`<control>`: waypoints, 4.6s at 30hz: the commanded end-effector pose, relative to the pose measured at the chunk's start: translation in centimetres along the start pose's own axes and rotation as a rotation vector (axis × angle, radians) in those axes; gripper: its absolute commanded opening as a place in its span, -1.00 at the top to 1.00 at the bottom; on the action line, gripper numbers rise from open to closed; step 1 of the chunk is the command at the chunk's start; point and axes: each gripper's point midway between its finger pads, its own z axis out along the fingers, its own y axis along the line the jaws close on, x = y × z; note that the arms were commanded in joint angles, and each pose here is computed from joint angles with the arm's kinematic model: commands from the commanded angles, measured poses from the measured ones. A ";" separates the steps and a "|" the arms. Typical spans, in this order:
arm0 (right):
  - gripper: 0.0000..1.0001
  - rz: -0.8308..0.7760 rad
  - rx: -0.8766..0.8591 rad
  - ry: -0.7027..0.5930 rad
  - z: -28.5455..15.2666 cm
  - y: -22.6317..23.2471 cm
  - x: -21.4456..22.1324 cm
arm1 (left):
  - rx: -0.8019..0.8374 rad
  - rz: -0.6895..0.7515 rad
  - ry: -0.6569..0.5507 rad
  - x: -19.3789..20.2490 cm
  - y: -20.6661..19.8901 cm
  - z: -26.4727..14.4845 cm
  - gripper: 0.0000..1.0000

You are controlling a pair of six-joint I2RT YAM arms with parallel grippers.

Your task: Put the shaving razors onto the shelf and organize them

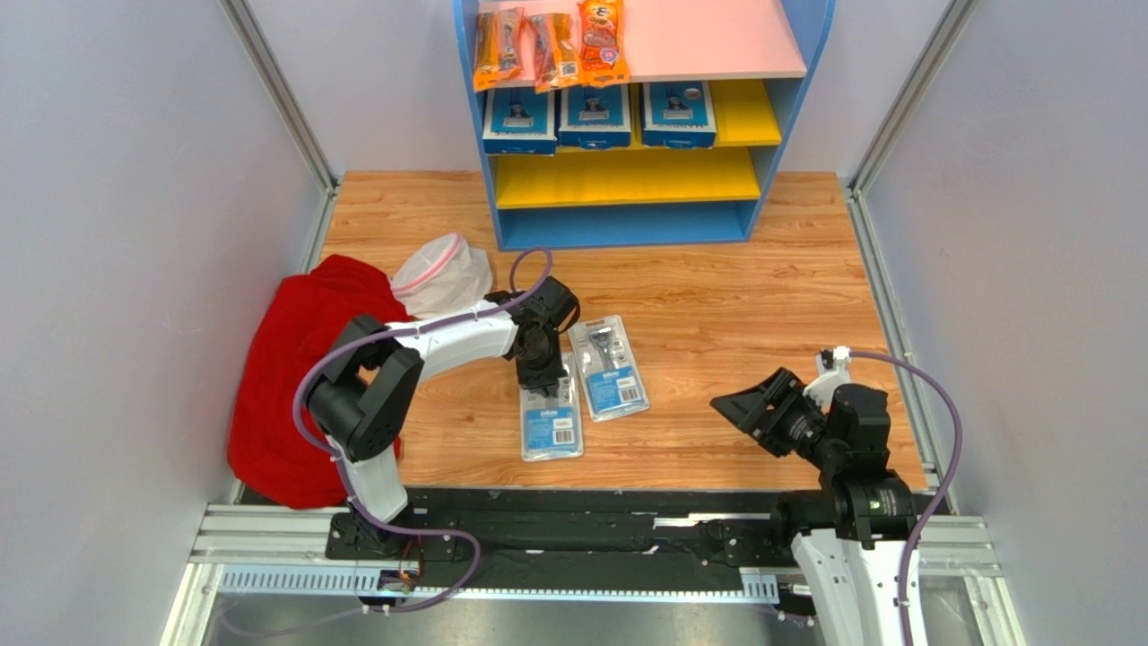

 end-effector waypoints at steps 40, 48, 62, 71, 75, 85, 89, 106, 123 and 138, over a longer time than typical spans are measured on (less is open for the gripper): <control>-0.31 -0.144 -0.249 0.120 5.7 12.3 4.0 | 0.746 -0.080 -0.123 -5.3 -14.3 -15.5 1.00; -0.15 -0.128 -0.200 0.061 8.4 12.7 4.4 | 0.765 -0.076 -0.117 -5.1 -14.3 -15.9 1.00; 1.00 -0.100 -0.146 0.066 9.1 10.5 5.2 | 0.762 -0.045 -0.128 -3.4 -12.3 -15.8 0.06; 1.00 -0.104 -0.133 0.078 8.0 8.9 5.6 | 0.472 0.064 -0.217 -3.4 -6.3 -14.3 -0.49; 1.00 -0.097 -0.157 0.076 7.4 8.8 5.6 | 0.477 0.085 -0.229 -2.6 -5.1 -13.7 -0.51; 1.00 -0.129 -0.287 0.142 8.0 11.6 6.9 | 0.644 0.063 -0.278 0.2 -1.7 -13.8 -0.52; 1.00 -0.145 -0.347 0.187 8.8 13.4 7.8 | 0.581 0.120 -0.305 1.0 0.6 -15.3 -0.52; 1.00 -0.199 -0.500 0.251 11.7 20.9 6.3 | 0.225 0.157 -0.428 1.3 9.6 -19.9 -0.64; 1.00 0.007 -0.643 0.273 17.1 23.9 0.2 | 0.237 0.196 -0.488 0.7 9.6 -20.8 -0.64; 1.00 0.190 -0.825 0.264 23.3 24.2 -3.5 | 0.258 0.233 -0.498 0.0 8.9 -19.8 -0.64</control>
